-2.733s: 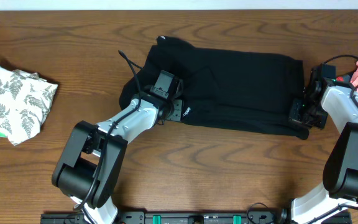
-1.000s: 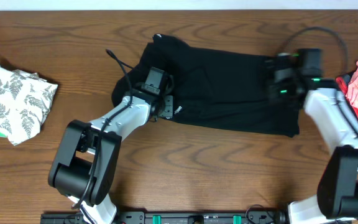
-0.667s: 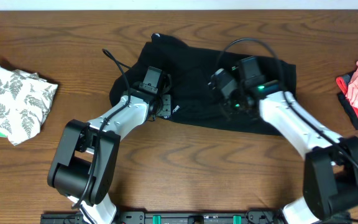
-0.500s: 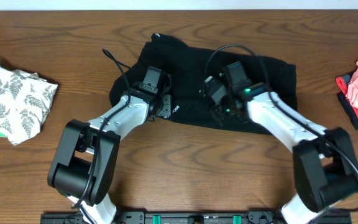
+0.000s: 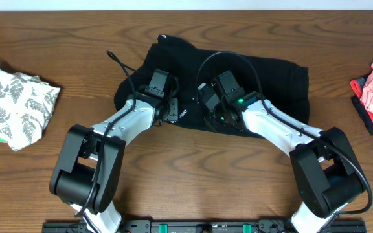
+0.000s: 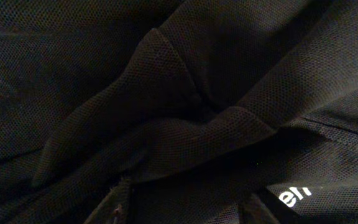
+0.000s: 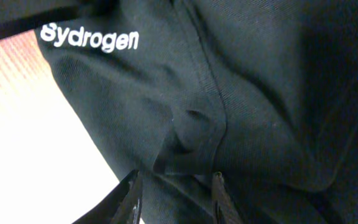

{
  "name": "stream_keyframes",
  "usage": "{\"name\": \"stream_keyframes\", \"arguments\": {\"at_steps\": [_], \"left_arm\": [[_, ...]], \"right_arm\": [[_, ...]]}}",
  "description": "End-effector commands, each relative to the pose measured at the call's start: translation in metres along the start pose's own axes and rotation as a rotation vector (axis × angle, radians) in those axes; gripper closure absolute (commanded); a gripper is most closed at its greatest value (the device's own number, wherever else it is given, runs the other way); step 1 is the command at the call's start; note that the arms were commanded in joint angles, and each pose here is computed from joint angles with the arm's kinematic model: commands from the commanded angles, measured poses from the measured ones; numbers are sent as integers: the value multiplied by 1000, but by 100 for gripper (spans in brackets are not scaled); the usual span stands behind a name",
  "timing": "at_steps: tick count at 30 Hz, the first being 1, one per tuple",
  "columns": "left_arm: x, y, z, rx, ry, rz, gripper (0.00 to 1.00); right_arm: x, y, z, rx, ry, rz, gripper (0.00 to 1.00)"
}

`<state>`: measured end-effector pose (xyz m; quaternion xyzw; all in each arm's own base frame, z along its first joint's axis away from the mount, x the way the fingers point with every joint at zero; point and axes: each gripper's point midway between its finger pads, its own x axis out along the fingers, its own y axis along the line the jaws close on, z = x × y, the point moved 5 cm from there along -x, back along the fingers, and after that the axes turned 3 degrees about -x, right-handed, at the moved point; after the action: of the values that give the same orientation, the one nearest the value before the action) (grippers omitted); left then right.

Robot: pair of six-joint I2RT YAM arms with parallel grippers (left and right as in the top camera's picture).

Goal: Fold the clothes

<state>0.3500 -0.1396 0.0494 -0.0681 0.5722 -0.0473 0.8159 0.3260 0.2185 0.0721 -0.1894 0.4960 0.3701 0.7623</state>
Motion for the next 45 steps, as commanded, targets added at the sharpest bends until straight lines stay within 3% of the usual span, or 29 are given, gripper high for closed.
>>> {"name": "stream_keyframes", "arguments": {"at_steps": [1, 19, 21, 26, 37, 45], "left_arm": [[13, 16, -19, -18, 70, 60, 44], [13, 17, -20, -18, 74, 61, 44], [13, 17, -20, -17, 75, 62, 44], [13, 17, -20, -17, 75, 62, 44], [12, 17, -22, -17, 85, 66, 44], [12, 18, -23, -18, 91, 68, 44]], "right_arm": [[2, 2, 1, 22, -4, 8, 63], [22, 0, -7, 65, 32, 14, 65], [29, -1, -9, 95, 39, 15, 70], [32, -6, -3, 125, 3, -15, 99], [-32, -65, 50, 166, -204, -451, 99], [-31, -81, 64, 183, -299, -489, 99]]}}
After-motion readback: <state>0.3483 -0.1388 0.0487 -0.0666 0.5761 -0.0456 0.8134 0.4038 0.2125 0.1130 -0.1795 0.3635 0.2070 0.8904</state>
